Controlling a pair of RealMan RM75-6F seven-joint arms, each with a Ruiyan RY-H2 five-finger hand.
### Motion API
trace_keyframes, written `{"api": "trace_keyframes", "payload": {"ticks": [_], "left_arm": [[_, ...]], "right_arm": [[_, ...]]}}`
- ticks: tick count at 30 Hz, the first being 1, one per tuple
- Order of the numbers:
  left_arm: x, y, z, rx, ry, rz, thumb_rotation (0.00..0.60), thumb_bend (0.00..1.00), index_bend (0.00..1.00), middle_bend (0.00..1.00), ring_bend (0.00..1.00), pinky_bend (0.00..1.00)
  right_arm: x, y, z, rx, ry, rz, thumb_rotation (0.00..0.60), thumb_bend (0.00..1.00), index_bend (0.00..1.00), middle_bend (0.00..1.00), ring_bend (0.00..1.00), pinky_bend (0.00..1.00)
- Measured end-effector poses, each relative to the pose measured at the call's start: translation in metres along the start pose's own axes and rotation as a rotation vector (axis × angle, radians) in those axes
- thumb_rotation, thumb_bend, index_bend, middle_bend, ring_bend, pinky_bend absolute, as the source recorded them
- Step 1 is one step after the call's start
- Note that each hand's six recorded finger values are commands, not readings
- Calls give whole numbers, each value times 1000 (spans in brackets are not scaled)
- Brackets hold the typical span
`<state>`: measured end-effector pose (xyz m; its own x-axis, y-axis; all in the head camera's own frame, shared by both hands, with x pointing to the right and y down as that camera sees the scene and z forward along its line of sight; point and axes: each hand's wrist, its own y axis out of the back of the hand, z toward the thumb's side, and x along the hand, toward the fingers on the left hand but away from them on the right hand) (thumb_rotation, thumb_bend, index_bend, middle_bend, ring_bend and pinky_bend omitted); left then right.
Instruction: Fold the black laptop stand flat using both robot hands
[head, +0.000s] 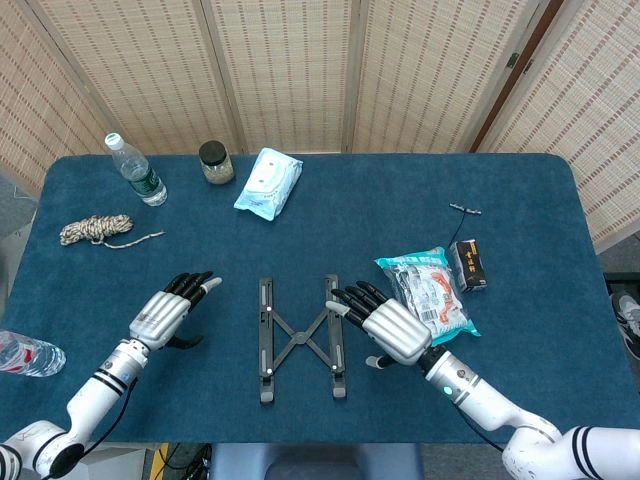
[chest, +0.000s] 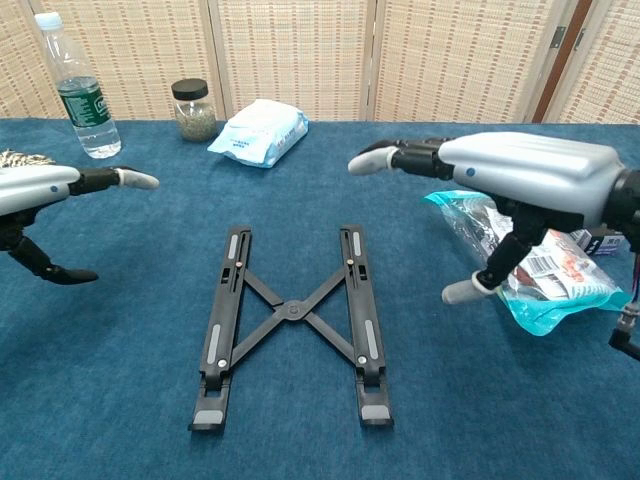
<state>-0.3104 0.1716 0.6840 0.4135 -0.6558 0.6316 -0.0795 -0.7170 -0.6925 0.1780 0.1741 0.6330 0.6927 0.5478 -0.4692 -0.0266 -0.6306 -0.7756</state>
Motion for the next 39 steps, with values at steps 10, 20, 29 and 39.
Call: {"api": "trace_keyframes", "payload": {"ticks": [10, 20, 29, 39], "left_arm": [[35, -16, 26, -21, -30, -22, 600, 223, 41, 0, 0, 0], [57, -28, 35, -41, -21, -37, 600, 224, 41, 0, 0, 0], [63, -37, 32, -62, 4, -51, 600, 223, 40, 0, 0, 0], [69, -47, 38, -86, -8, -72, 600, 223, 38, 0, 0, 0]], "right_arm": [[-9, -34, 13, 58, 12, 16, 600, 0, 0, 0, 0, 0], [-26, -57, 17, 107, 7, 4, 600, 0, 0, 0, 0, 0], [-37, -65, 20, 128, 14, 4, 600, 0, 0, 0, 0, 0], [-40, -75, 16, 155, 8, 15, 600, 0, 0, 0, 0, 0]]}}
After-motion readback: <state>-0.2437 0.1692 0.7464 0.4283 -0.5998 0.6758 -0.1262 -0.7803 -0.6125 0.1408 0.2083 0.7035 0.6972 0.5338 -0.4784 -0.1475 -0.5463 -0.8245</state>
